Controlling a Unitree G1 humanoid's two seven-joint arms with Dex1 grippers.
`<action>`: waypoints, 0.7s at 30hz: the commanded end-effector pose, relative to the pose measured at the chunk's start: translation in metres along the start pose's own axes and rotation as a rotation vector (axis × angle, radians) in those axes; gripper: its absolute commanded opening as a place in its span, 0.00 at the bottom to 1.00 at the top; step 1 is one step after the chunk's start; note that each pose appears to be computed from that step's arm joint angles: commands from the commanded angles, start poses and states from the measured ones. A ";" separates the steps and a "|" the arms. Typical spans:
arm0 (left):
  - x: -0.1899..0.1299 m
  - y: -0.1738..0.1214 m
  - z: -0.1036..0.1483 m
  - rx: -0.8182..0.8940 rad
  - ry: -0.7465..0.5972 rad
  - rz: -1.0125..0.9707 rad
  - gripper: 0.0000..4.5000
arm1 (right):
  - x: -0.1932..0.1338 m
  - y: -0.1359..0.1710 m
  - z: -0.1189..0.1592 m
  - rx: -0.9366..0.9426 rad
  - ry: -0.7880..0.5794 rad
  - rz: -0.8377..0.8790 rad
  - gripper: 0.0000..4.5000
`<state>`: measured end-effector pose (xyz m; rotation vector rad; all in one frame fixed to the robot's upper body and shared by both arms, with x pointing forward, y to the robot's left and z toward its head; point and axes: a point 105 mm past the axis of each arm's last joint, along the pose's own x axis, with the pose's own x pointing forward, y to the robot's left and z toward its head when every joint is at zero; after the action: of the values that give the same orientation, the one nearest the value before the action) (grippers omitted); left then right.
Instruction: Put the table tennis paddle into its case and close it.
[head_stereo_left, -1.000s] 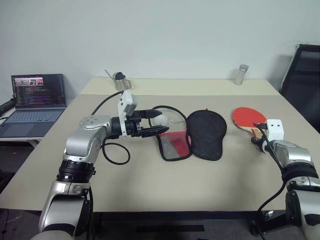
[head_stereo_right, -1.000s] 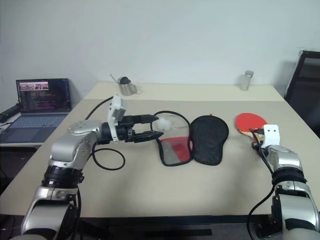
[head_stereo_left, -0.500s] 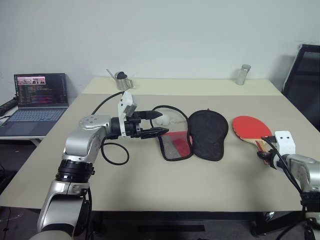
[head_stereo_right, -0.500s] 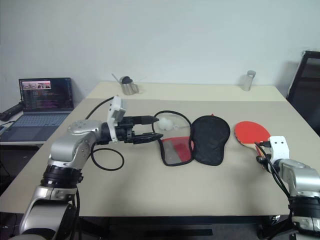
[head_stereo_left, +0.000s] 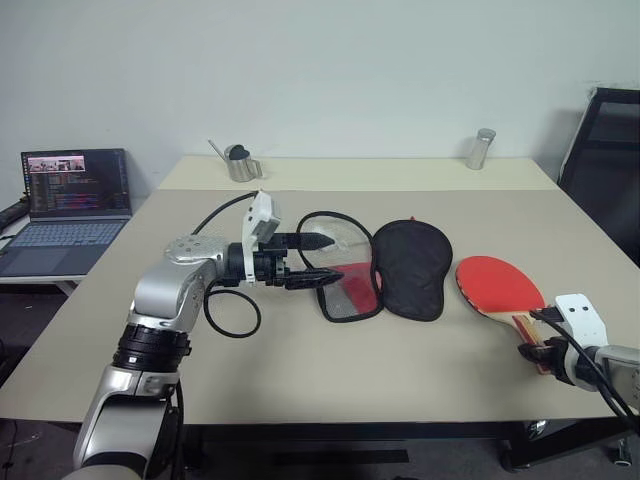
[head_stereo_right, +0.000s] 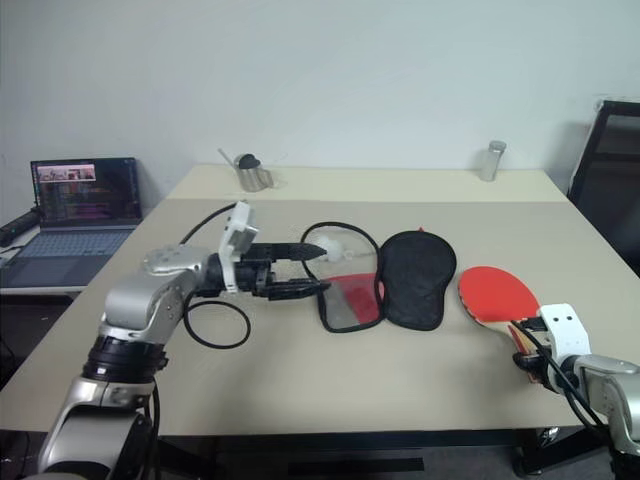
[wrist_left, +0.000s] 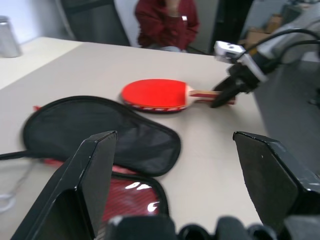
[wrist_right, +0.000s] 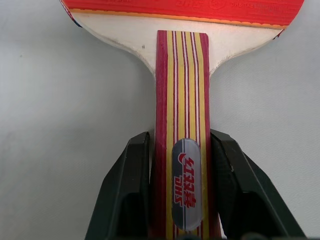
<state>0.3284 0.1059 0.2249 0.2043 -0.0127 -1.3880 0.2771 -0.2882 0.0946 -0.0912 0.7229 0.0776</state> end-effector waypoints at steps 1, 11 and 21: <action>0.000 -0.010 0.011 0.068 0.011 -0.054 0.91 | 0.000 0.005 0.011 -0.005 -0.033 0.033 0.29; -0.002 -0.012 0.008 0.075 0.036 -0.053 0.91 | 0.015 0.000 0.037 -0.010 -0.100 0.047 0.72; -0.004 -0.011 0.008 0.080 0.042 -0.031 0.91 | 0.024 -0.008 0.029 -0.016 -0.063 0.007 0.72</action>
<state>0.3203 0.1063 0.2239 0.2642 0.0036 -1.4141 0.3151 -0.2879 0.0984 -0.0857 0.6657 0.1085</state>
